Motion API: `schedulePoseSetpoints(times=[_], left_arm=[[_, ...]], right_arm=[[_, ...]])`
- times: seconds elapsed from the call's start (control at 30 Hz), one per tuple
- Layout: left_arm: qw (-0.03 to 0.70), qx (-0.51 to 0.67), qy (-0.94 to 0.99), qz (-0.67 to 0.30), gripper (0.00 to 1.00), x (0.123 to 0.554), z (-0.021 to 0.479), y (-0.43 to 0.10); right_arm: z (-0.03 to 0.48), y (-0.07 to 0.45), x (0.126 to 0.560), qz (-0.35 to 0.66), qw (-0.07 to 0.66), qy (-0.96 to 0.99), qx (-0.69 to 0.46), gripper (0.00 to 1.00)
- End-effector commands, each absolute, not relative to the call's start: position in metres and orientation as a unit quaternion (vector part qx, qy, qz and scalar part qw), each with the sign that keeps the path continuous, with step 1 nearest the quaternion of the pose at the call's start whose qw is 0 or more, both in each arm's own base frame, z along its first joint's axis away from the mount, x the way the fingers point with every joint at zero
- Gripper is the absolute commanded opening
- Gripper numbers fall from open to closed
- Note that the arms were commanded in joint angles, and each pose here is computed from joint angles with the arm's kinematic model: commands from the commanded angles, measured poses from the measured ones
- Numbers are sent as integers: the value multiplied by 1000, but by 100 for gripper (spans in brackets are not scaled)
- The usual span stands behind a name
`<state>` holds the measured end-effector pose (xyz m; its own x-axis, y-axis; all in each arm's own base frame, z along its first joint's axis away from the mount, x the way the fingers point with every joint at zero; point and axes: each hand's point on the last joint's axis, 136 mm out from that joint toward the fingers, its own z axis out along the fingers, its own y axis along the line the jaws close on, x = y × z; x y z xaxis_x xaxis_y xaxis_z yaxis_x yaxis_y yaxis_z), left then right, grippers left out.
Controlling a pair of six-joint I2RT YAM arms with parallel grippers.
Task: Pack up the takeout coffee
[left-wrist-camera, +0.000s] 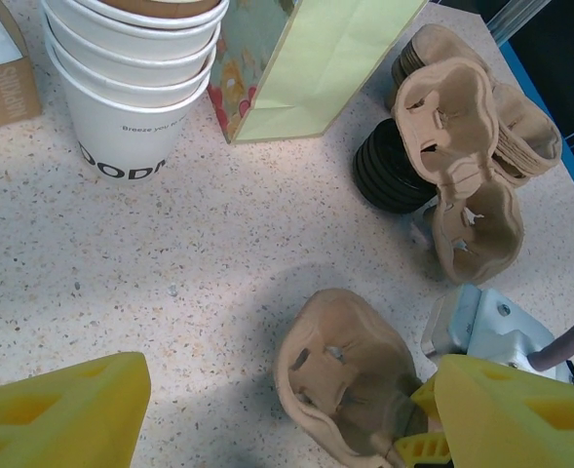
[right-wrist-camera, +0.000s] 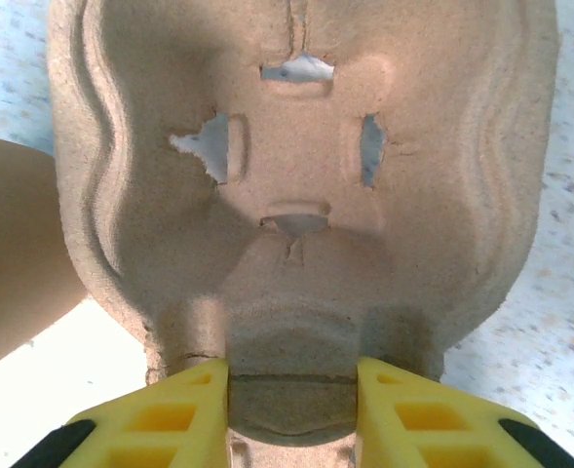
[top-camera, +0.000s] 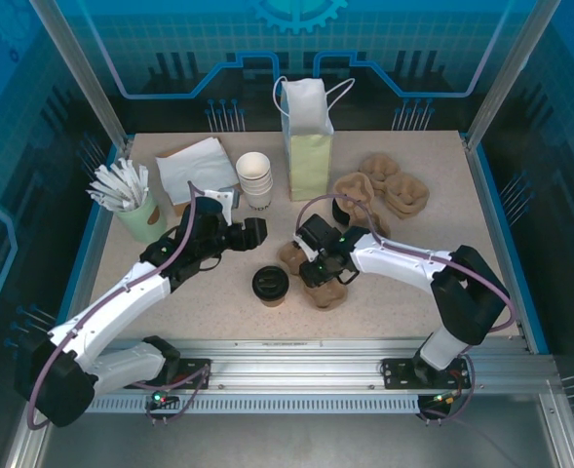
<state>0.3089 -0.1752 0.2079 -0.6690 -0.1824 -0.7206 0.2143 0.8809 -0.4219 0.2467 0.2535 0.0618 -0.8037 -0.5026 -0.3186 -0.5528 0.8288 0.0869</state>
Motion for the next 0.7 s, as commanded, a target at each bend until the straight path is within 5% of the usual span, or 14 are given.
schedulePoseSetpoints(times=[0.0,0.3,0.67], left_arm=[[421,11,875,-238,78,310,211,-170],[415,14,875,-249,78,314,212,-177],[413,21,867,-278,78,319,220,-190]], right_arm=[[59,232,252,44,142,950,-276,33],[89,225,256,55,165,946,-274,62],[142,122,330,-33,257,951,-166,64]])
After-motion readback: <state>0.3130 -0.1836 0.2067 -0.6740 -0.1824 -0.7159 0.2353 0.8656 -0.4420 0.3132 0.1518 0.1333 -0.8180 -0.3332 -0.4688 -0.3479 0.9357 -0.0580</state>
